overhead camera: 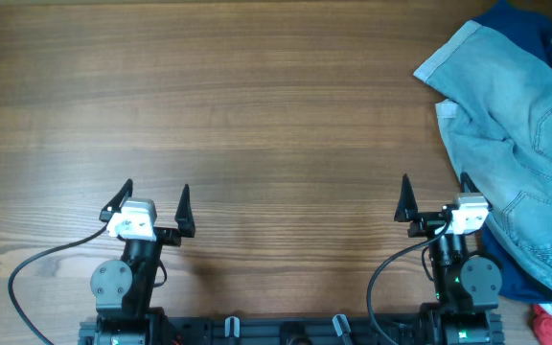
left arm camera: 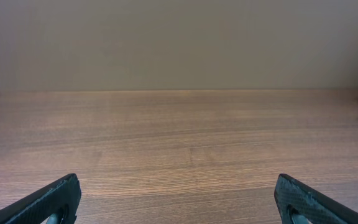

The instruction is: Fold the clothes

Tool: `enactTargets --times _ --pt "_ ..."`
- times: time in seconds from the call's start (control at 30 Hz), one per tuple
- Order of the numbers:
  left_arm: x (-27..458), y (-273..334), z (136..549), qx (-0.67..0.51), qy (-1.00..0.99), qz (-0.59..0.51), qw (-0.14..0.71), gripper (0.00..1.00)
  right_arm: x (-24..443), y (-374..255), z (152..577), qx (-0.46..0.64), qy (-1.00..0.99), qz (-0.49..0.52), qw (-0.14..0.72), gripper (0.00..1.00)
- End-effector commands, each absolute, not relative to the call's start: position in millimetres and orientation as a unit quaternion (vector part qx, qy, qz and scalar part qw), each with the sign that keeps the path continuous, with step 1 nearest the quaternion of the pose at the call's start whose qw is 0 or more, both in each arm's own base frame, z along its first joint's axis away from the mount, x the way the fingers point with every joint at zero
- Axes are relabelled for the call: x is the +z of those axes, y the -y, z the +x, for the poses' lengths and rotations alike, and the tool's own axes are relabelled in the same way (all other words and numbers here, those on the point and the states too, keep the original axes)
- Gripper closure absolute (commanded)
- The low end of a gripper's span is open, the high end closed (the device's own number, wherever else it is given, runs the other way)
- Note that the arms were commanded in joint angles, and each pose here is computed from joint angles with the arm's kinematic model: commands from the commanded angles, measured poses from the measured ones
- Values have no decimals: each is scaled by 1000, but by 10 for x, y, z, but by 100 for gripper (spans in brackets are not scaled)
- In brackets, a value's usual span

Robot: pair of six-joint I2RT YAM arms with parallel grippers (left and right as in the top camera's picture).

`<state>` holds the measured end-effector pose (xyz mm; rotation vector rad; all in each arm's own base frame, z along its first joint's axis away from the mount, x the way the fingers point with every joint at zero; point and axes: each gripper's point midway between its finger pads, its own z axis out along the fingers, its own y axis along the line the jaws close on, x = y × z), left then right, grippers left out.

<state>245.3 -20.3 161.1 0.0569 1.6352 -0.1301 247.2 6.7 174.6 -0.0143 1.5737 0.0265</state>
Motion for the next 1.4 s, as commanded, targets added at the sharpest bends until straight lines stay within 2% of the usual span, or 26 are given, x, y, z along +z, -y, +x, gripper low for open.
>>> enactTargets --times 0.0,0.23,0.4,0.63,0.8,1.03,1.17,1.37 --pt "1601 237 2446 -59 -727 39 683 0 1772 -139 2464 39 -704 -10 709 0" --pt "1621 238 2447 -84 -725 13 683 0 1746 -186 2462 81 -715 14 694 0" --pt "1717 240 2433 -120 -720 -23 684 0 1926 -185 2419 80 -728 15 680 0" --pt "2035 372 2331 -164 -724 -15 669 0 2230 -182 2369 77 -768 18 636 0" --pt "2192 371 2282 -165 -760 -27 628 0 2328 -183 2397 73 -823 23 562 0" --pt "2153 372 2280 -160 -840 -50 515 0 2106 -183 2398 63 -914 33 399 0" --pt "2203 415 2307 -168 -870 -53 461 0 2012 -239 2553 70 -931 20 358 0" --pt "2184 435 2341 -173 -876 -55 447 0 1626 288 2673 -56 -946 127 292 0"
